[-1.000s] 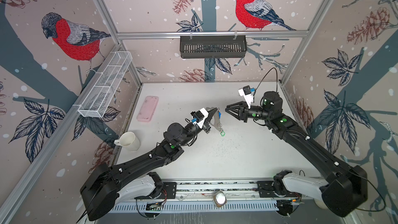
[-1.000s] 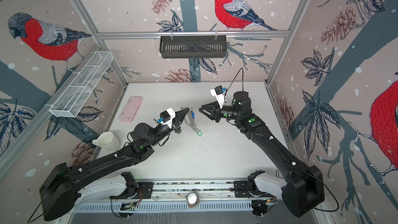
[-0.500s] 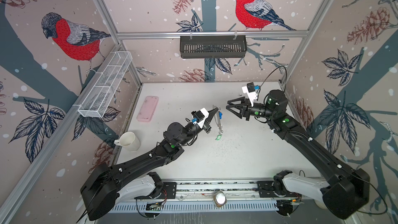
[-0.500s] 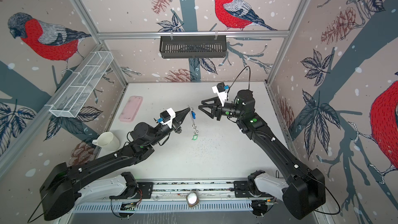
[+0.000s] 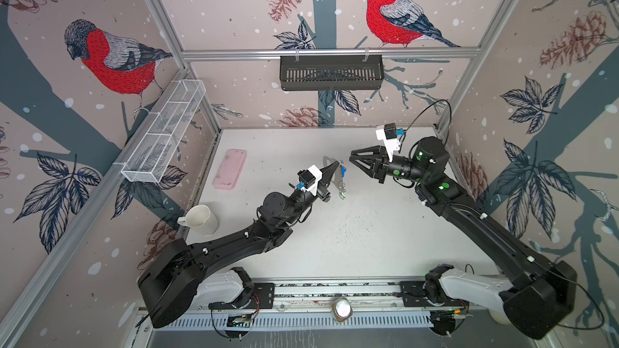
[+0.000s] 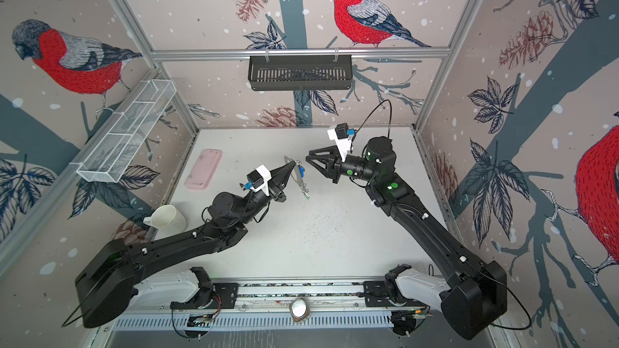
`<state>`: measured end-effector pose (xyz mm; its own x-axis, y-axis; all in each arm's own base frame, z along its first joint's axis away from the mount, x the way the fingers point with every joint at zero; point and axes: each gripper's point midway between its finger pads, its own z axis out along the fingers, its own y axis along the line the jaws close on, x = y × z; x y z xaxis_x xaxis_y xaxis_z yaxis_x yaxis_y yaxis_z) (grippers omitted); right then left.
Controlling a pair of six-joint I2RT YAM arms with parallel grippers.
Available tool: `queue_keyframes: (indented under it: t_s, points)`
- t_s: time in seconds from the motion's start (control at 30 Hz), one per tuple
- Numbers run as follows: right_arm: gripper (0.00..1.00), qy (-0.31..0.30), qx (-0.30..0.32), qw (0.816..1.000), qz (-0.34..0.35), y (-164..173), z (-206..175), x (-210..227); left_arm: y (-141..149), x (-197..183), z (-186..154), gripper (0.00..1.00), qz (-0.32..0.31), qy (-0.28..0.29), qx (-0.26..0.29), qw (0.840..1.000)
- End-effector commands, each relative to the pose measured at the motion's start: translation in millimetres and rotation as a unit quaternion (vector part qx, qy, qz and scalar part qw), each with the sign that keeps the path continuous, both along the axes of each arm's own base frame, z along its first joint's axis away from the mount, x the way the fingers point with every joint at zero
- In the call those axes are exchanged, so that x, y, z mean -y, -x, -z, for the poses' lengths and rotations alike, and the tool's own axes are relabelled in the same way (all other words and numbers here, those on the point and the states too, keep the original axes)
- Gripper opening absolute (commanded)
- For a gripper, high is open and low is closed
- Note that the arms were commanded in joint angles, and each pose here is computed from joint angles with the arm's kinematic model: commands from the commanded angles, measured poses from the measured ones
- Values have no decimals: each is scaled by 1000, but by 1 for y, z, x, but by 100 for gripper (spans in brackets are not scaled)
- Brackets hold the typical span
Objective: Attach keys to a key ring
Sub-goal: Insert the key into the keyring.
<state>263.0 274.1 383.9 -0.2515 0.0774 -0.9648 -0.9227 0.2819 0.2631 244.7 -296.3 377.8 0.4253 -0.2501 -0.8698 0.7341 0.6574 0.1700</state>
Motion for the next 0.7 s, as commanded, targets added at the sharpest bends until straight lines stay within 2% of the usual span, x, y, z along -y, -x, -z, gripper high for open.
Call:
queue_keyframes:
  t_s: [0.0, 0.27, 0.67]
  points:
    - [29, -14, 19, 999, 35, -11, -17, 5, 9, -19, -37, 0, 1, 85, 51, 995]
    - [27, -16, 23, 1000, 12, -7, -24, -1, 5, -20, -41, 0, 39, 120, 63, 990]
    - [28, 5, 43, 998, -36, 9, -16, -19, 0, -7, -37, 0, 66, 89, 46, 993]
